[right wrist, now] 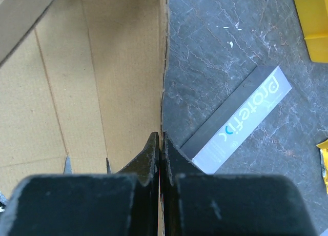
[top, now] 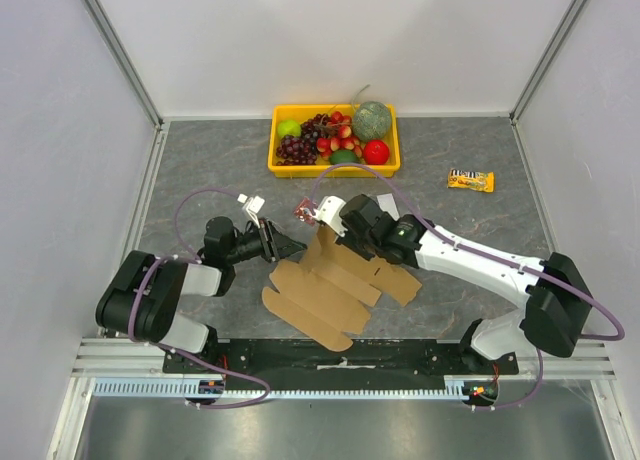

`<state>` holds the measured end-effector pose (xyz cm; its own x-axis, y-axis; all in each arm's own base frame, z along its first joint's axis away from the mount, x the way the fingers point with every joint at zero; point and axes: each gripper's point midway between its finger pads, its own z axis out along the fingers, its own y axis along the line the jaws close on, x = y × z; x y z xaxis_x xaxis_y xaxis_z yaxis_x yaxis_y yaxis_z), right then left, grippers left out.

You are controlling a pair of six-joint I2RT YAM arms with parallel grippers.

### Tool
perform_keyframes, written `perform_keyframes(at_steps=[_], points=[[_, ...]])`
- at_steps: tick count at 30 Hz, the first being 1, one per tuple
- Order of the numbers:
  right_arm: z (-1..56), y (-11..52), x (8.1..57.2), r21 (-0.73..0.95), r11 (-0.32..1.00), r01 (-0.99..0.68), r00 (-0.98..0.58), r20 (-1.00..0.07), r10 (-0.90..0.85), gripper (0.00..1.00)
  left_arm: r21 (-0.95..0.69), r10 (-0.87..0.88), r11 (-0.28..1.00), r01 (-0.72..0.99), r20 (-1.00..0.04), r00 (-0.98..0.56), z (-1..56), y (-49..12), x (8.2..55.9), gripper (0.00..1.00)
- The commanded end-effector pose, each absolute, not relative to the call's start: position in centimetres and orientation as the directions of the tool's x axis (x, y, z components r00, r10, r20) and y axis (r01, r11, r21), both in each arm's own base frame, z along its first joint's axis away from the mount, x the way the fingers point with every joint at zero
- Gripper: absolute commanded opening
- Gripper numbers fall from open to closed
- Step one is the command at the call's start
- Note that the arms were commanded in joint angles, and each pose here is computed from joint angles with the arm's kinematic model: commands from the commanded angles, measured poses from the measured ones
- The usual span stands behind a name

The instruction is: Fold the paper box

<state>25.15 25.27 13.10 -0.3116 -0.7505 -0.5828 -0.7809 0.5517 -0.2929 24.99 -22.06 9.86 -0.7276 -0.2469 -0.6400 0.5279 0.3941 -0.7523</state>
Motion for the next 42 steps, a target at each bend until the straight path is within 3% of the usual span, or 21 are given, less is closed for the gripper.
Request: perform_keyframes(at_steps=[1,18,32,42], points=[[13.9,26.2,25.9,-0.355,0.524,-0.774,-0.248,-0.593,-0.766,0.02,-0.707,-0.231,0.378,0.598,-0.697,-0.678,10.4,-22.3,25.0,0.43],[13.0,25.0,26.2,-0.455,0.494,-0.741,-0.217,-0.534,-0.817,0.03,-0.690,-0.289,0.419,0.590,-0.718,-0.634,9.8,-21.4,27.6,0.46],[12.9,24.8,25.3,-0.484,0.437,-0.758,-0.148,-0.525,-0.838,0.02,-0.605,-0.329,0.352,0.714,-0.794,-0.511,12.5,-21.0,24.1,0.56],[11.6,24.7,24.2,-0.487,0.369,-0.792,-0.106,-0.485,-0.868,0.02,-0.497,-0.313,0.307,0.812,-0.858,-0.407,14.2,-20.9,21.0,0.84]])
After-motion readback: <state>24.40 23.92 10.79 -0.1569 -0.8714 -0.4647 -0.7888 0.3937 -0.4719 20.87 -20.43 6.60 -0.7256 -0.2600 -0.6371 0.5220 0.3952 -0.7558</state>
